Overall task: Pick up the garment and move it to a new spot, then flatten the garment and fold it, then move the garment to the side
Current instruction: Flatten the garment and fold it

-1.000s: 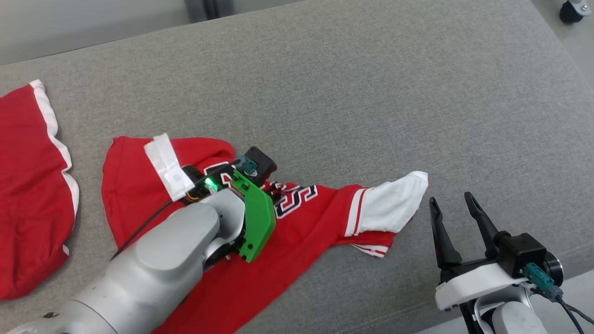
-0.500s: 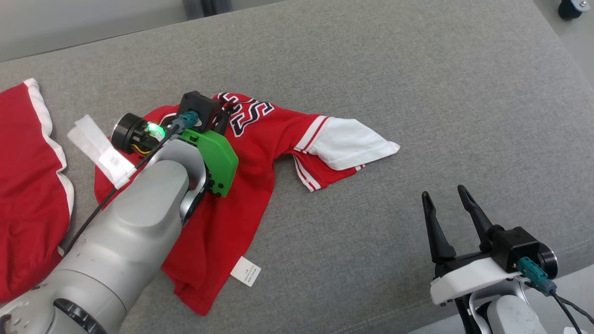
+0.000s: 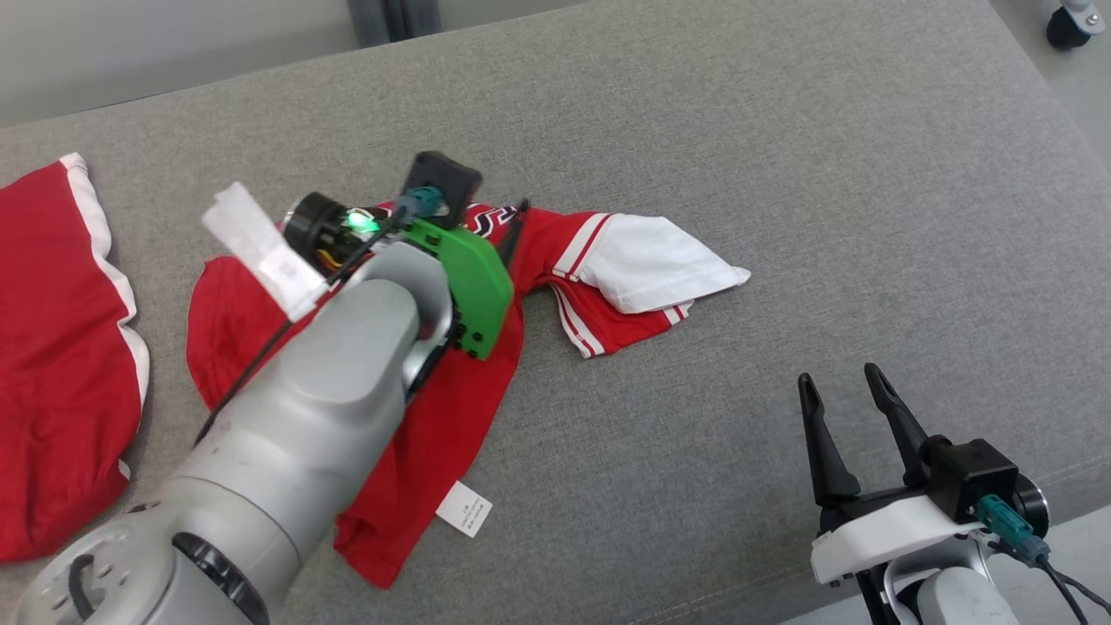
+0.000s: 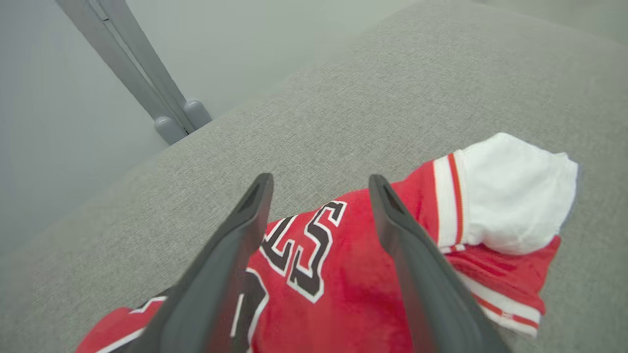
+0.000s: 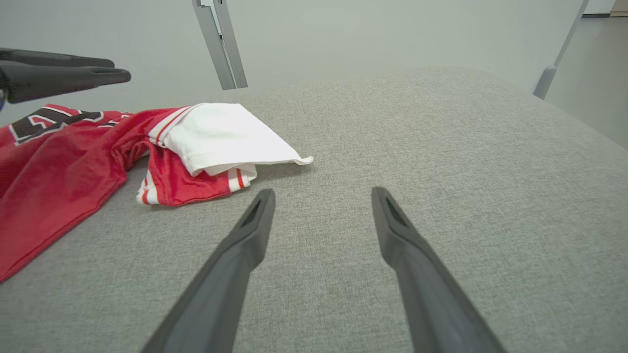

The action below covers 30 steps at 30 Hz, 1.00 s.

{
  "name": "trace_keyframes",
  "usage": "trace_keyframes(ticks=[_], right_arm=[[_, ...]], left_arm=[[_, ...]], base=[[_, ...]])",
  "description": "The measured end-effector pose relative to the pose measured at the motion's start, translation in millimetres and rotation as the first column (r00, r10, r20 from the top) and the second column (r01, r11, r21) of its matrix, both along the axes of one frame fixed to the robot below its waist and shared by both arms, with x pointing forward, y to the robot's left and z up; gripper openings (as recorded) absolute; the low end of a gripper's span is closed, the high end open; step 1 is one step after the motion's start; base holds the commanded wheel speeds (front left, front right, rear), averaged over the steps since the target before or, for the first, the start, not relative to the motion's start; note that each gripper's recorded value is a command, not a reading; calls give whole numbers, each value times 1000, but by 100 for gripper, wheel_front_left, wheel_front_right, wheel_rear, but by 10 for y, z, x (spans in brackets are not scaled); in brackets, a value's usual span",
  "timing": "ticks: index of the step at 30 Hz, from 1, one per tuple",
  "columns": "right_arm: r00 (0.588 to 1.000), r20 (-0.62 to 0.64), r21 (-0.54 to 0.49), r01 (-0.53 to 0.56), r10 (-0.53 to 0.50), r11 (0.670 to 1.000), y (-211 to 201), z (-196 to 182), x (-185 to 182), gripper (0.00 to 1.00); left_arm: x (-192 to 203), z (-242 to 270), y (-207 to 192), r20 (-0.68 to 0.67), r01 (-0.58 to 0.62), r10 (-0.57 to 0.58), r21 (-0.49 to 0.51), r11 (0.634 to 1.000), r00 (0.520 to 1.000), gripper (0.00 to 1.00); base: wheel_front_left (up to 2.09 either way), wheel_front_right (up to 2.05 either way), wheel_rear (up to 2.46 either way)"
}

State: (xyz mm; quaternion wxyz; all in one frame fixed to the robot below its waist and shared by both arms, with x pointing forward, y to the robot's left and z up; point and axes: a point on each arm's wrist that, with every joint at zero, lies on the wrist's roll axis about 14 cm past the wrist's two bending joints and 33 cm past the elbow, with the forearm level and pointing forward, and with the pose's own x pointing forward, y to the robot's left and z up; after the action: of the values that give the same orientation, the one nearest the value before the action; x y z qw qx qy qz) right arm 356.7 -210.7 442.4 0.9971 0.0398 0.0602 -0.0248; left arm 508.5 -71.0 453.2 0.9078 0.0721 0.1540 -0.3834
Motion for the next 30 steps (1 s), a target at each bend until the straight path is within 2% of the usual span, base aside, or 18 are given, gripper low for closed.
trace_keyframes(ticks=[5,11,18,23,24,25,26,30], right_arm=[[1000,17,12,-15,15,1000,52,44,69,100],[1000,20,31,17,-17,999,-33,54,86,100],[997,-20,50,77,-76,996,-178,-48,-19,100],[993,-43,47,114,-112,992,-276,-96,-87,100],[992,-47,45,120,-118,992,-292,-103,-102,100],[991,-50,43,126,-124,991,-310,-108,-116,100],[990,-51,41,131,-129,991,-324,-110,-125,100],[990,-50,37,134,-132,990,-339,-108,-125,100]], left_arm=[[-243,-13,-366,-9,149,-149,38,988,989,100],[-395,-17,-738,-6,293,-293,84,952,956,100],[-440,-132,-1015,-49,390,-387,121,913,921,100],[-458,-353,-1067,-125,424,-407,164,891,905,100],[-471,-418,-1056,-155,430,-406,179,885,901,40],[-497,-477,-1049,-181,436,-405,192,879,896,3],[-525,-519,-1045,-202,441,-404,197,875,892,0],[-707,-615,-1023,-272,469,-412,192,862,869,0]], base=[[0,0,0],[0,0,0],[0,0,0],[0,0,0],[0,0,0],[0,0,0],[0,0,0],[0,0,0]])
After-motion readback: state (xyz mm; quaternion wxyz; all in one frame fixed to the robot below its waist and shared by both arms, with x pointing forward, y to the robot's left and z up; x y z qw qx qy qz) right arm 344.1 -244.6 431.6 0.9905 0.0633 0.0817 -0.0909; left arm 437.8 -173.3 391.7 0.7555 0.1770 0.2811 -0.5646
